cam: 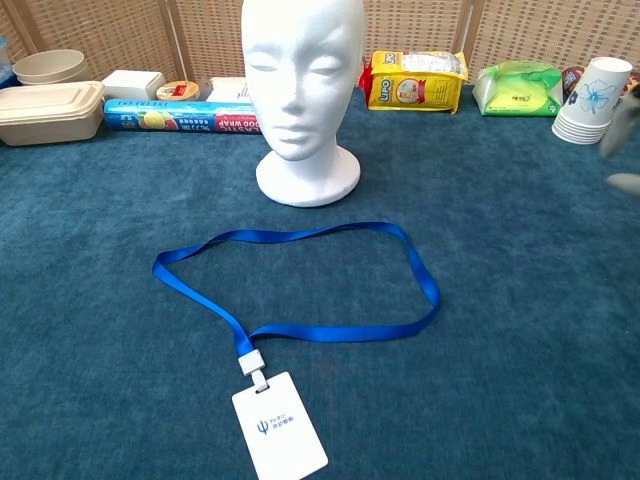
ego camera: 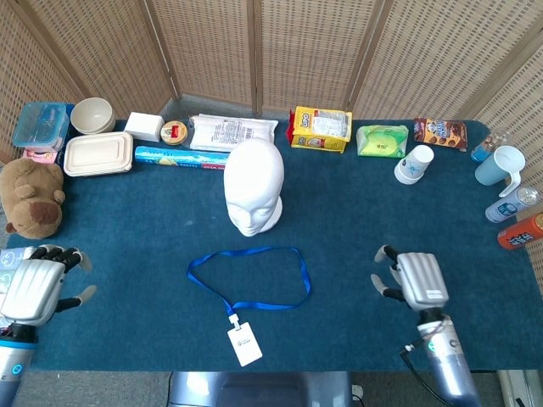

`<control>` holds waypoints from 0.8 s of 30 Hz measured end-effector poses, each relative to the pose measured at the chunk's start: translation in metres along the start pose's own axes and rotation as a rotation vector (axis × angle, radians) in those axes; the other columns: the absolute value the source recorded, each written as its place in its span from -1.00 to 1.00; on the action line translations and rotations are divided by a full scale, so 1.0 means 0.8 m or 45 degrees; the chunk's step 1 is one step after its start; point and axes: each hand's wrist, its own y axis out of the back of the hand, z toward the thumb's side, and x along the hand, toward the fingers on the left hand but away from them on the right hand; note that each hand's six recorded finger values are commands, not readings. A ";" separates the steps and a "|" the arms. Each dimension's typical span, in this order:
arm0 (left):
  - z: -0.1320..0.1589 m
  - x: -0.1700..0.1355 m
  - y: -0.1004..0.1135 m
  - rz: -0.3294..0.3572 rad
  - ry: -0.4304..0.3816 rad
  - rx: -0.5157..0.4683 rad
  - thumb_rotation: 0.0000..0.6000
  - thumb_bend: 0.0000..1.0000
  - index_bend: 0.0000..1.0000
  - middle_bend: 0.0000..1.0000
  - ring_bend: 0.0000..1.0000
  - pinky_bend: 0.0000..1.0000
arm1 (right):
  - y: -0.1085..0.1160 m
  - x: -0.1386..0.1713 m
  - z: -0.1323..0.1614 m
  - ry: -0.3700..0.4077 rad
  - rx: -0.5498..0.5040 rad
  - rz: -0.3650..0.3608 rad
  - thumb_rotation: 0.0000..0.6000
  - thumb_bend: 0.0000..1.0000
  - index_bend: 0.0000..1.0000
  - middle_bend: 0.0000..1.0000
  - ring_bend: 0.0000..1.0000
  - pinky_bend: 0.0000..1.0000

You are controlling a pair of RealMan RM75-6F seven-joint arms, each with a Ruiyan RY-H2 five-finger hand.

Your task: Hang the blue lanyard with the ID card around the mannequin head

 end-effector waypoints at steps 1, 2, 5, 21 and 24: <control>0.001 0.002 -0.001 -0.005 -0.001 0.002 1.00 -0.64 0.03 0.00 -0.11 -0.38 | -0.007 -0.007 0.008 0.005 0.001 0.019 0.72 -0.31 -0.11 1.00 1.00 1.00; 0.001 0.003 -0.001 -0.008 -0.002 0.003 1.00 -0.64 0.03 0.00 -0.11 -0.38 | -0.013 -0.012 0.014 0.011 0.004 0.034 0.72 -0.31 -0.11 1.00 1.00 1.00; 0.003 0.004 -0.003 -0.020 -0.005 0.005 1.00 -0.64 0.03 0.00 -0.11 -0.38 | -0.031 -0.028 0.036 0.035 0.018 0.086 0.72 -0.31 -0.10 1.00 1.00 1.00; -0.007 0.005 -0.012 -0.057 0.037 -0.008 1.00 -0.64 0.03 0.00 -0.11 -0.39 | -0.094 -0.090 0.092 0.030 0.064 0.220 0.72 -0.33 -0.10 1.00 1.00 1.00; -0.007 0.006 -0.013 -0.060 0.039 -0.013 1.00 -0.64 0.03 0.00 -0.11 -0.38 | -0.101 -0.097 0.101 0.030 0.080 0.235 0.72 -0.34 -0.10 1.00 1.00 1.00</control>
